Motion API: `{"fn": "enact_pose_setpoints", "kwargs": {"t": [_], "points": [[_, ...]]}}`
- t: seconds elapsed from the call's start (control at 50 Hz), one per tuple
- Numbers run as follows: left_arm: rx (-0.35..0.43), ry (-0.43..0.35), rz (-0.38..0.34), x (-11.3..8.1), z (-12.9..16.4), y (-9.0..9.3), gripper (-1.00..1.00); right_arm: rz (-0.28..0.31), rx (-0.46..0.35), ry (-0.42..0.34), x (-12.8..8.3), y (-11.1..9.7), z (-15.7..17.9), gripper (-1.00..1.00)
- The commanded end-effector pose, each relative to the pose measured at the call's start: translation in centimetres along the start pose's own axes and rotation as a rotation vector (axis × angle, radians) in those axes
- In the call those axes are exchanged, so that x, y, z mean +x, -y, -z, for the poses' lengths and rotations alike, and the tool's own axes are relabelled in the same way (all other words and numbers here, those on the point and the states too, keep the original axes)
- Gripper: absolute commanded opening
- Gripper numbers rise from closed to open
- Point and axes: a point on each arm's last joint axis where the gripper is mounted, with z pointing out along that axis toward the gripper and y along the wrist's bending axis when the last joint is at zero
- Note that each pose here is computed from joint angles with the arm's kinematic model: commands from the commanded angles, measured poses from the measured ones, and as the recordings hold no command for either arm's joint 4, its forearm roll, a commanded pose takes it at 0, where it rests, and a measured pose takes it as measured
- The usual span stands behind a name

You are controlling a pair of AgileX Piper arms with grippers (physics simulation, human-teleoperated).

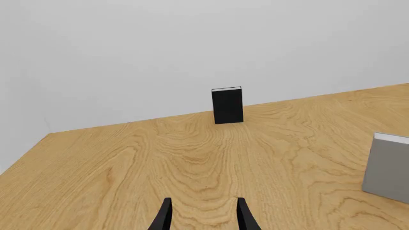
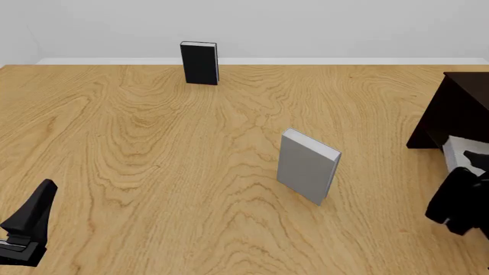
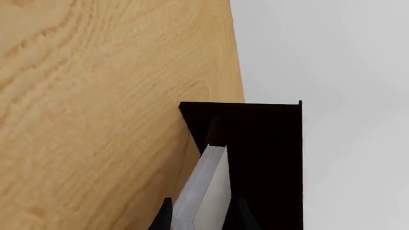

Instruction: Pick up the book on the right and place it on the cabinet shelf.

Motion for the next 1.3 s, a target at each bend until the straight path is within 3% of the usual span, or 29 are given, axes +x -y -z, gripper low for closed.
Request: {"fn": "enact_pose_setpoints", "kwargs": {"t": [0.02, 0.94, 1.3], "points": [[0.001, 0.000, -0.001, 0.0, 0.0, 0.0, 1.00, -0.014, 0.021, -0.085, 1.7, 0.8, 0.7, 1.00], [-0.002, 0.002, -0.001, 0.0, 0.0, 0.0, 1.00, -0.041, 0.018, -0.151, 2.8, 0.4, 1.6, 1.00], [0.000, 0.002, -0.003, 0.0, 0.0, 0.0, 1.00, -0.075, 0.036, -0.194, 3.6, 1.3, 1.7, 1.00]]}}
